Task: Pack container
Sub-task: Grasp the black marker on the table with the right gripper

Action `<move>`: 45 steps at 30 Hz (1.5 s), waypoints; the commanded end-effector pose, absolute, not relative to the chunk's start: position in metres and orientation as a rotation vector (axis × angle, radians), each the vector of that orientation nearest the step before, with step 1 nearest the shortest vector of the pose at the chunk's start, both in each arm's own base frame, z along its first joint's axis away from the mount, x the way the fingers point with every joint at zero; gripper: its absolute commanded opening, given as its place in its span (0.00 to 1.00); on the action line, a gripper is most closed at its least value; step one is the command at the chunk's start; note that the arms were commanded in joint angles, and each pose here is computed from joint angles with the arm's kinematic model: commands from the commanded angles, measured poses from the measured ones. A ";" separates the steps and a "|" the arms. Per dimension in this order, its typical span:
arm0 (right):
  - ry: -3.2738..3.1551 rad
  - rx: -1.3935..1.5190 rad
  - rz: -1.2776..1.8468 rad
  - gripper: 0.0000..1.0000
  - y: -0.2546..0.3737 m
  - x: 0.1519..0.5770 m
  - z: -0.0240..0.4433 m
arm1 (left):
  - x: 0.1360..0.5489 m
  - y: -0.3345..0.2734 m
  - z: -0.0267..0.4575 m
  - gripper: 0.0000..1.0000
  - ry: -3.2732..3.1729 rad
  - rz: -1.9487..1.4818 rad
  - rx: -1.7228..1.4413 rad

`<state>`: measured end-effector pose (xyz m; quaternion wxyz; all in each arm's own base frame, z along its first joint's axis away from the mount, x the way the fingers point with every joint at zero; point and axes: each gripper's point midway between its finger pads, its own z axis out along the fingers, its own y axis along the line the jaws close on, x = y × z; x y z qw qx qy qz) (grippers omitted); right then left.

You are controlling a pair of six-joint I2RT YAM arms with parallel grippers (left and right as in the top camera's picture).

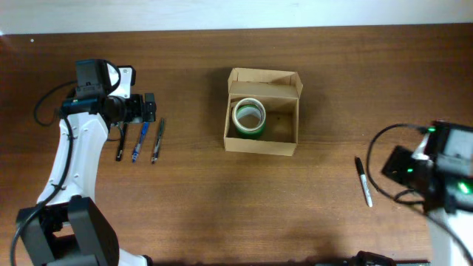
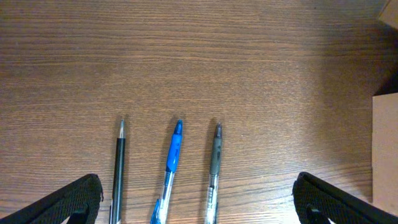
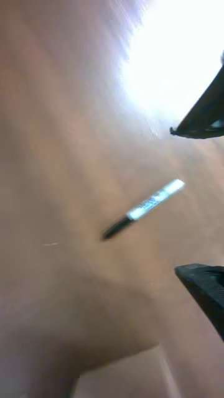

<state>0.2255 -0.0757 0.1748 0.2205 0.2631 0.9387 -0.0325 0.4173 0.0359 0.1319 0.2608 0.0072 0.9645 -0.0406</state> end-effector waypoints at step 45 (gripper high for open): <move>3.240 -0.014 -0.120 0.53 -0.062 0.257 -0.001 | 0.422 0.037 0.136 0.99 2.598 -0.105 0.039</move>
